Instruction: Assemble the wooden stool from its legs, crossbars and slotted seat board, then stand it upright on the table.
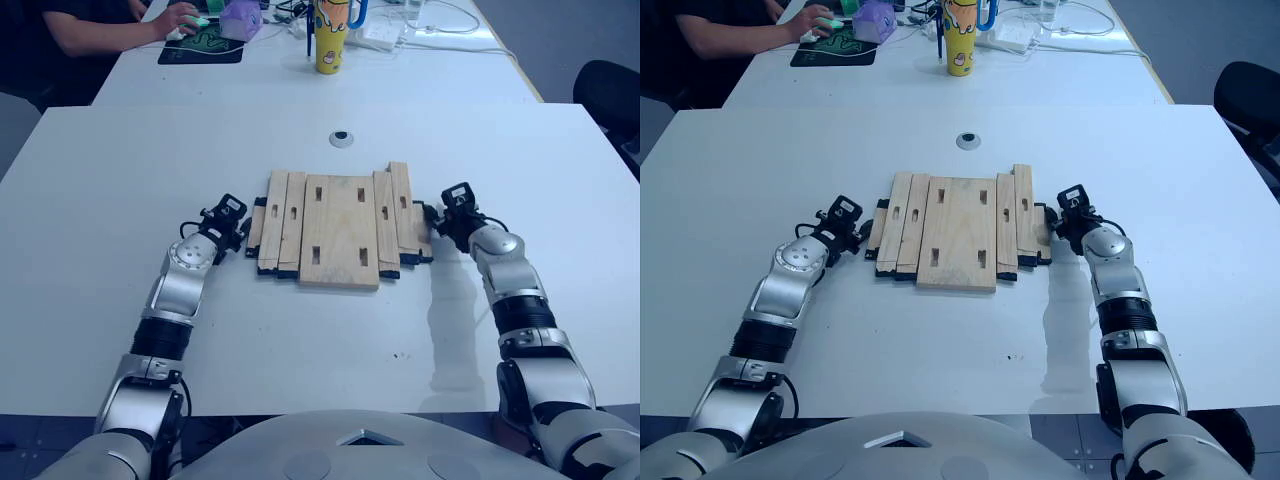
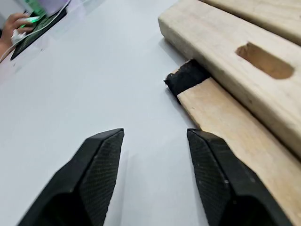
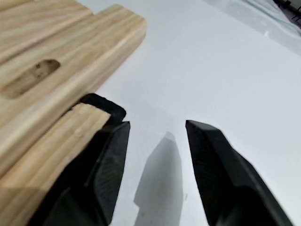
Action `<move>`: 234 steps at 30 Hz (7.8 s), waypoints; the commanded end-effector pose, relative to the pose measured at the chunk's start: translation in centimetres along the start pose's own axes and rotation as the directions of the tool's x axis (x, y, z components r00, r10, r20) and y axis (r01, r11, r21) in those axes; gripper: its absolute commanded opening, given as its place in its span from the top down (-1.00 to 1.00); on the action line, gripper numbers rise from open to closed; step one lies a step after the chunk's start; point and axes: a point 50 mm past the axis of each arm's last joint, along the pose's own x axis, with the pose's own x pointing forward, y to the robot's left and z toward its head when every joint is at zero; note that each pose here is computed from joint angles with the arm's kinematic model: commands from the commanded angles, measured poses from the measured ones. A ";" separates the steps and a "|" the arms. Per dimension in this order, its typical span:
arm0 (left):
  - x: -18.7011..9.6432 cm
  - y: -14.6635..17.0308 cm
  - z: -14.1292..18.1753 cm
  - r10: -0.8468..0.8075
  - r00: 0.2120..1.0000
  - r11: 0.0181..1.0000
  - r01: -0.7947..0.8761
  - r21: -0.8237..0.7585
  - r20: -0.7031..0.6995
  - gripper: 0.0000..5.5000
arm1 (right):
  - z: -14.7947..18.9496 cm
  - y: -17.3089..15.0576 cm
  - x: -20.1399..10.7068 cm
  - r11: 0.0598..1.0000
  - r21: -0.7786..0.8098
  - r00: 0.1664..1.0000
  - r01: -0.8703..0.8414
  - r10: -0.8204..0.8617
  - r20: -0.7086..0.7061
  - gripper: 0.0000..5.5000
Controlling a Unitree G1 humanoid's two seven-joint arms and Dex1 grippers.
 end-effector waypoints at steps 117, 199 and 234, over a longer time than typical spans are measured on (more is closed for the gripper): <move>-2.4 1.2 1.8 0.194 0.954 0.950 -0.124 -0.286 0.230 0.09 | 1.5 0.7 -5.7 0.779 0.615 0.971 -0.124 0.224 -0.088 0.19; -1.8 1.4 2.2 0.150 0.956 0.925 -0.045 -0.378 0.253 0.02 | -2.4 1.0 -6.1 0.899 0.369 0.895 -0.237 0.350 -0.277 0.84; -6.9 -2.4 10.9 -0.493 0.432 0.063 0.884 -0.464 0.755 -0.63 | 10.6 6.3 -11.5 0.031 0.432 0.306 -0.902 0.751 0.585 0.84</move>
